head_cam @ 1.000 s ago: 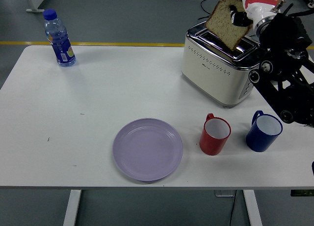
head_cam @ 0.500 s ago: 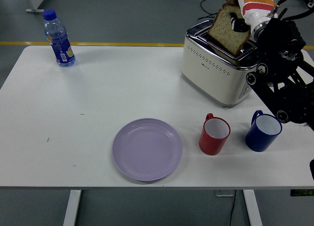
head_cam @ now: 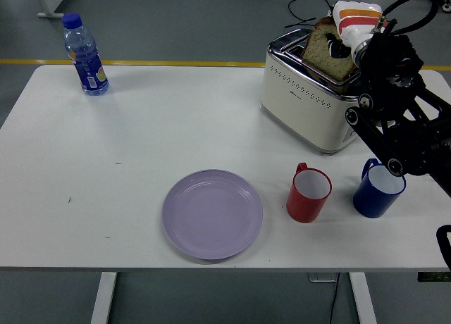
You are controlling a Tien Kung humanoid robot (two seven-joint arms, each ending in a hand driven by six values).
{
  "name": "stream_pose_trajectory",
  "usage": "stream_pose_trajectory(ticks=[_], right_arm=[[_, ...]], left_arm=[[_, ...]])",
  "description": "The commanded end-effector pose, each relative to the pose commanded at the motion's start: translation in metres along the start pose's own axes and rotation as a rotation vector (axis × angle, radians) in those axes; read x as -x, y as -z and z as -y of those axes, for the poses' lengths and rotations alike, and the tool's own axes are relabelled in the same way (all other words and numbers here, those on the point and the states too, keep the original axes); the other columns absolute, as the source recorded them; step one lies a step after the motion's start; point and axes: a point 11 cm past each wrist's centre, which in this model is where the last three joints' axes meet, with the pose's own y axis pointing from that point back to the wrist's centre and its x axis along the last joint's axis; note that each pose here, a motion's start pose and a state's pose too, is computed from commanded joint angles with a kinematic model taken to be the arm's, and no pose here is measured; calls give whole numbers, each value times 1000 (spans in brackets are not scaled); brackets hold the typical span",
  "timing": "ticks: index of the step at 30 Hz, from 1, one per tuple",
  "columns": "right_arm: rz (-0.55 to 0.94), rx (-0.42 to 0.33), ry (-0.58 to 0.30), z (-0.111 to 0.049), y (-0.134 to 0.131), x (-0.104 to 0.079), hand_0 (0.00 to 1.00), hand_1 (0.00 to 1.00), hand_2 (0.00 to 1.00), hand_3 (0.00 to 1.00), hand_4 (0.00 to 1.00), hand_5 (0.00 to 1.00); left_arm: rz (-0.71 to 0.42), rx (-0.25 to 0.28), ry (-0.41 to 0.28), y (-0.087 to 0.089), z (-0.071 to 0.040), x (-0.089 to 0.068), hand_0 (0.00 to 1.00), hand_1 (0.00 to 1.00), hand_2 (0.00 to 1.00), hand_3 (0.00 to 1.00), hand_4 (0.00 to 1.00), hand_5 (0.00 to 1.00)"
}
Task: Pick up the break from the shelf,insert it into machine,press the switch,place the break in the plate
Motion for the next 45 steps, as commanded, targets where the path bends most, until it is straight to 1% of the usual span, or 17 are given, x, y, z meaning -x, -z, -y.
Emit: stream_pose_trajectory(ticks=[2, 3, 8, 9, 14, 15, 20, 23, 26, 32, 33, 34, 39, 40, 41, 44, 45], right_arm=[[4, -5, 3, 0, 0, 1, 366, 471, 558, 680, 562, 2], [11, -8, 3, 0, 0, 1, 781, 727, 840, 840, 679, 32], [37, -13, 15, 1, -1, 2, 781, 727, 840, 840, 679, 32], [41, -12, 19, 1, -1, 2, 907, 840, 967, 934, 722, 46], [65, -13, 17, 1, -3, 3, 907, 840, 967, 934, 722, 46], [70, -14, 14, 1, -3, 3, 934, 876, 998, 995, 737, 54], [79, -14, 5, 0, -5, 1, 934, 876, 998, 995, 737, 54], [87, -15, -1, -1, -6, -1, 931, 874, 998, 993, 761, 74], [111, -18, -17, -3, -10, -7, 931, 874, 998, 993, 761, 74], [243, -23, -52, -11, -23, -20, 929, 873, 998, 982, 756, 90], [254, -24, -53, -12, -24, -20, 885, 821, 940, 929, 675, 182], [257, -24, -53, -12, -24, -20, 885, 821, 940, 929, 675, 182], [499, 6, -133, -25, -62, -31, 885, 821, 940, 929, 675, 182], [549, 11, -138, -28, -68, -31, 824, 762, 872, 906, 616, 261], [585, 14, -130, -28, -70, -29, 824, 762, 872, 906, 616, 261], [716, 12, -177, -38, -86, -30, 824, 762, 872, 906, 616, 261], [755, 9, -202, -43, -93, -31, 494, 514, 590, 811, 357, 116]], left_arm=[[0, 0, 0, 0, 0, 0, 657, 570, 584, 614, 322, 990], [0, 0, 0, 0, 0, 0, 657, 570, 584, 614, 321, 989], [2, -2, 0, 0, 0, 0, 657, 570, 584, 614, 321, 989], [3, -3, 0, 1, 0, 0, 657, 570, 584, 615, 323, 991], [5, -5, 0, 2, 0, 1, 657, 570, 584, 615, 323, 991], [6, -6, 0, 2, 0, 1, 657, 571, 584, 615, 323, 991], [7, -8, 1, 4, 0, 1, 657, 571, 584, 615, 323, 991], [7, -9, 1, 4, 0, 1, 657, 572, 584, 614, 323, 991], [6, -10, 1, 5, 1, 1, 657, 572, 584, 614, 323, 991], [4, -9, 2, 5, 1, 1, 657, 572, 587, 613, 322, 990], [3, -9, 2, 5, 1, 1, 657, 571, 586, 613, 322, 991], [3, -9, 2, 5, 1, 1, 657, 571, 586, 613, 322, 991], [-2, -5, 2, 3, 0, 1, 657, 571, 586, 613, 322, 991], [-2, -4, 2, 3, 0, 1, 657, 572, 585, 613, 322, 991], [-1, -4, 2, 3, 0, 1, 657, 572, 585, 613, 322, 991], [-1, -4, 2, 3, 0, 1, 657, 572, 585, 613, 322, 991], [-1, -4, 3, 3, 1, 0, 657, 571, 585, 612, 323, 991]])
